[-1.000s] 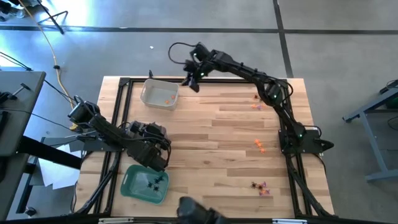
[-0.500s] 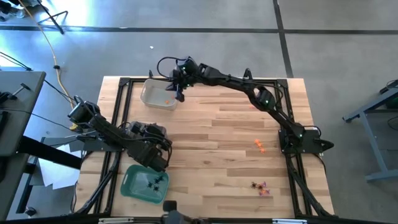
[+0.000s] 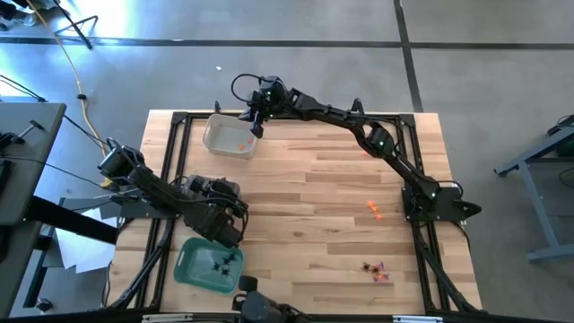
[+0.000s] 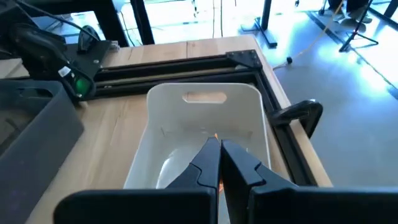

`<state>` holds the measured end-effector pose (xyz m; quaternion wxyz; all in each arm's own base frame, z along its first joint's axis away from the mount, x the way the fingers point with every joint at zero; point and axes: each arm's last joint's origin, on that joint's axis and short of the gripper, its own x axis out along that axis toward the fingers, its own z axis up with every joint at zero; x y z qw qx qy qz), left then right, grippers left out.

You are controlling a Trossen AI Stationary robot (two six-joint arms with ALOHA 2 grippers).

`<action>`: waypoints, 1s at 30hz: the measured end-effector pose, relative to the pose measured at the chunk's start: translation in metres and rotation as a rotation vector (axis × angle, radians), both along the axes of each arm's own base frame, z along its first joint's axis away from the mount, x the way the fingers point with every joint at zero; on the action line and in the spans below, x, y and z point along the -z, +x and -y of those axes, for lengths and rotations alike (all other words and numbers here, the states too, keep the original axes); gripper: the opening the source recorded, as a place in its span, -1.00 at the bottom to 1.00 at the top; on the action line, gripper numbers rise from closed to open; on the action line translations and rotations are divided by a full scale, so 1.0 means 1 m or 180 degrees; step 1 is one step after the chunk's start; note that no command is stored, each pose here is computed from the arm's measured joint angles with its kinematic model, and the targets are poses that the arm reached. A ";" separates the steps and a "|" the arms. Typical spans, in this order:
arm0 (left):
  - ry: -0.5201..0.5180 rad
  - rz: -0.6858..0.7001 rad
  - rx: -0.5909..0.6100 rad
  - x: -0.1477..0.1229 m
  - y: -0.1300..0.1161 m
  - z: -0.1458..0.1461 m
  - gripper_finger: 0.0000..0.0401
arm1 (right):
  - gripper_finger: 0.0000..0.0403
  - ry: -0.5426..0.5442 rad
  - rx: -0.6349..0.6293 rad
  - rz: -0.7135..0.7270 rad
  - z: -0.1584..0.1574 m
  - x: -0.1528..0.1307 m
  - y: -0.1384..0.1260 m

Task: Sort Halloween decoration
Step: Put the top center orange spider into the gray bin

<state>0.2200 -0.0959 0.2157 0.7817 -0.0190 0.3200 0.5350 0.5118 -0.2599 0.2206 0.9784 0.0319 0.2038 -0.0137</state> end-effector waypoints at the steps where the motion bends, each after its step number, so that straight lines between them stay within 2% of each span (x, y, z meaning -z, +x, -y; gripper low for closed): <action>1: 0.0000 -0.0002 0.0000 0.000 0.000 0.000 -0.32 | -1.00 -0.0029 -0.0016 -0.0001 0.000 0.000 0.000; 8: -0.0001 0.0001 0.0000 0.000 0.000 0.000 -0.32 | -1.00 0.0034 0.0005 0.0002 -0.001 0.000 0.001; 14: -0.0003 0.0005 0.0000 0.000 0.000 0.000 -0.32 | -1.00 0.0084 0.0041 0.0318 -0.012 -0.010 0.011; 19: -0.0011 0.0020 0.0001 0.000 0.000 0.000 -0.32 | -1.00 -0.0040 0.0400 0.0320 -0.023 -0.011 0.018; 21: -0.0017 0.0017 0.0000 0.000 0.000 0.000 -0.32 | -1.00 -0.0043 0.0517 0.0307 -0.024 -0.006 0.020; 26: -0.0018 0.0014 -0.0001 0.000 0.000 0.000 -0.32 | -1.00 0.0293 0.0706 0.0197 -0.019 0.027 0.025; 30: -0.0030 0.0010 -0.0005 0.000 0.000 0.001 -0.32 | -1.00 0.0391 0.0961 0.0152 -0.016 0.045 0.028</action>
